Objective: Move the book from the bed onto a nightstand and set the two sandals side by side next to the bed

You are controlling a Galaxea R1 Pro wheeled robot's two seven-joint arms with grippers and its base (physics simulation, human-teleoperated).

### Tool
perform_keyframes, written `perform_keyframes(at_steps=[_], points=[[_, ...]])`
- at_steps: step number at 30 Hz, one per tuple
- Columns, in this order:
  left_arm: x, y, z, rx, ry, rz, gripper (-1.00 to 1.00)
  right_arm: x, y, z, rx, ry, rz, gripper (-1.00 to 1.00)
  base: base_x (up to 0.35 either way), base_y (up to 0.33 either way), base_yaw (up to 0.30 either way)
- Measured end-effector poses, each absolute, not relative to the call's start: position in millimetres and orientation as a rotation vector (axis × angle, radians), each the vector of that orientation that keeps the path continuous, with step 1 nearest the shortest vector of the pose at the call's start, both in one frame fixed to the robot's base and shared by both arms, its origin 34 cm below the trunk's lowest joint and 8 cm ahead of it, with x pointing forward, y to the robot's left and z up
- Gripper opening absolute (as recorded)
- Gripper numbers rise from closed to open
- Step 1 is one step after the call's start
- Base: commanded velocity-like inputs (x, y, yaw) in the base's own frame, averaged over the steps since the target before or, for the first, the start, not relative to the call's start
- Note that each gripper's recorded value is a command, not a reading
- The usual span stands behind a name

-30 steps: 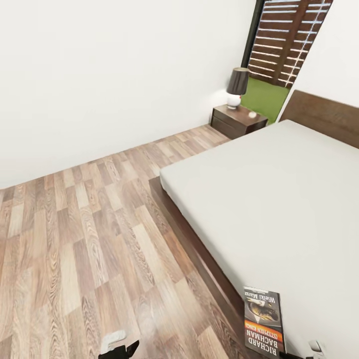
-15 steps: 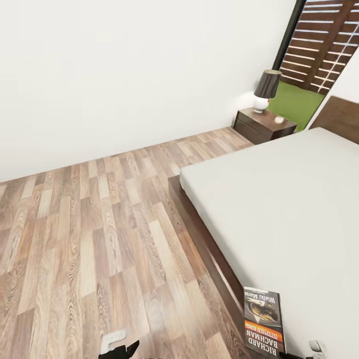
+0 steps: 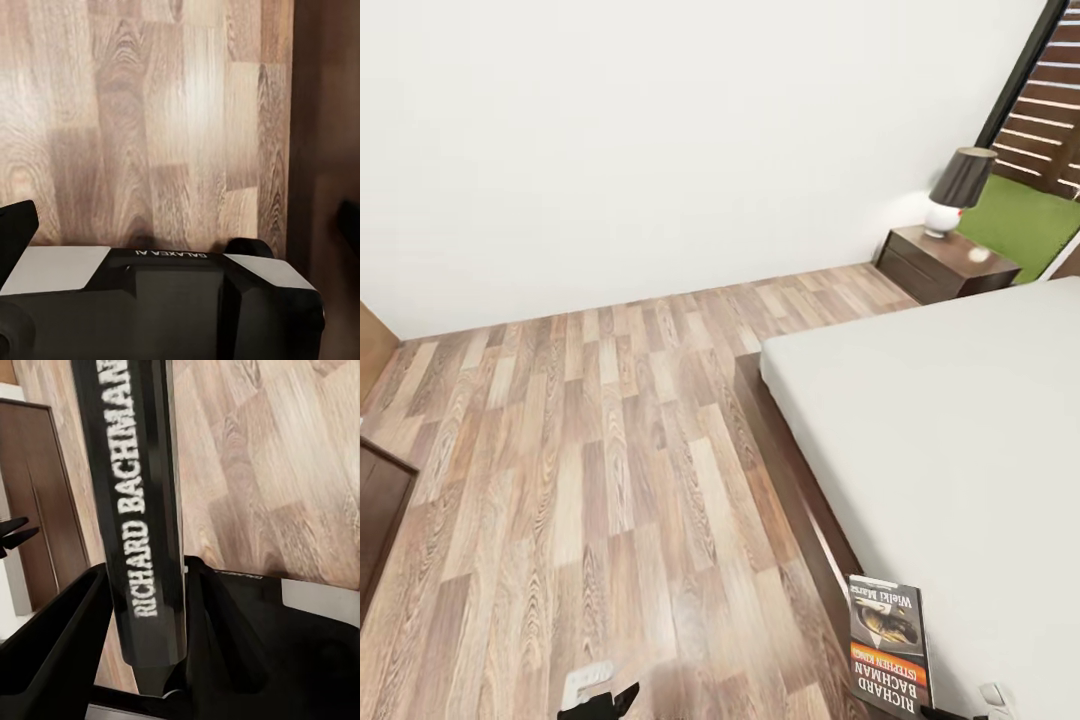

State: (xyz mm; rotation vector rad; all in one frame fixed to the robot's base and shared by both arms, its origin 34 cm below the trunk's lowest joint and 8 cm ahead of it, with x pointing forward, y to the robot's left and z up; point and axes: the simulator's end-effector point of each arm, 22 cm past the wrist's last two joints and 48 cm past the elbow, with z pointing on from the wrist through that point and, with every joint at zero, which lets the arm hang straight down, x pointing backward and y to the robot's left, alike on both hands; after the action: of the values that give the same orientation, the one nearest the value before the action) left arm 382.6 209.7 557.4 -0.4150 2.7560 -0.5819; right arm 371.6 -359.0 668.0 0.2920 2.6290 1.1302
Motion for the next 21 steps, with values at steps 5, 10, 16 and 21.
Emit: perform_keyframes(at_steps=[5, 10, 16, 21], points=[[382.6, 209.7, 557.4, -0.415, 2.756, -0.582, 1.00, 371.6, -358.9, 668.1, 0.292, 2.629, 1.131, -1.00, 0.000, 0.000, 0.287], [382.5, 209.7, 557.4, -0.415, 2.756, -0.582, 1.00, 371.7, -359.0, 668.0, 0.292, 2.629, 1.130, -1.00, 0.000, 0.000, 0.287], [382.7, 209.7, 557.4, -0.415, 2.756, -0.582, 1.00, 371.8, -358.9, 668.2, 0.292, 2.628, 1.131, -1.00, 0.000, 0.000, 0.287], [382.7, 209.7, 557.4, -0.415, 2.756, -0.582, 1.00, 371.6, -358.9, 668.1, 0.292, 2.629, 1.131, -1.00, 0.000, 0.000, 0.287]])
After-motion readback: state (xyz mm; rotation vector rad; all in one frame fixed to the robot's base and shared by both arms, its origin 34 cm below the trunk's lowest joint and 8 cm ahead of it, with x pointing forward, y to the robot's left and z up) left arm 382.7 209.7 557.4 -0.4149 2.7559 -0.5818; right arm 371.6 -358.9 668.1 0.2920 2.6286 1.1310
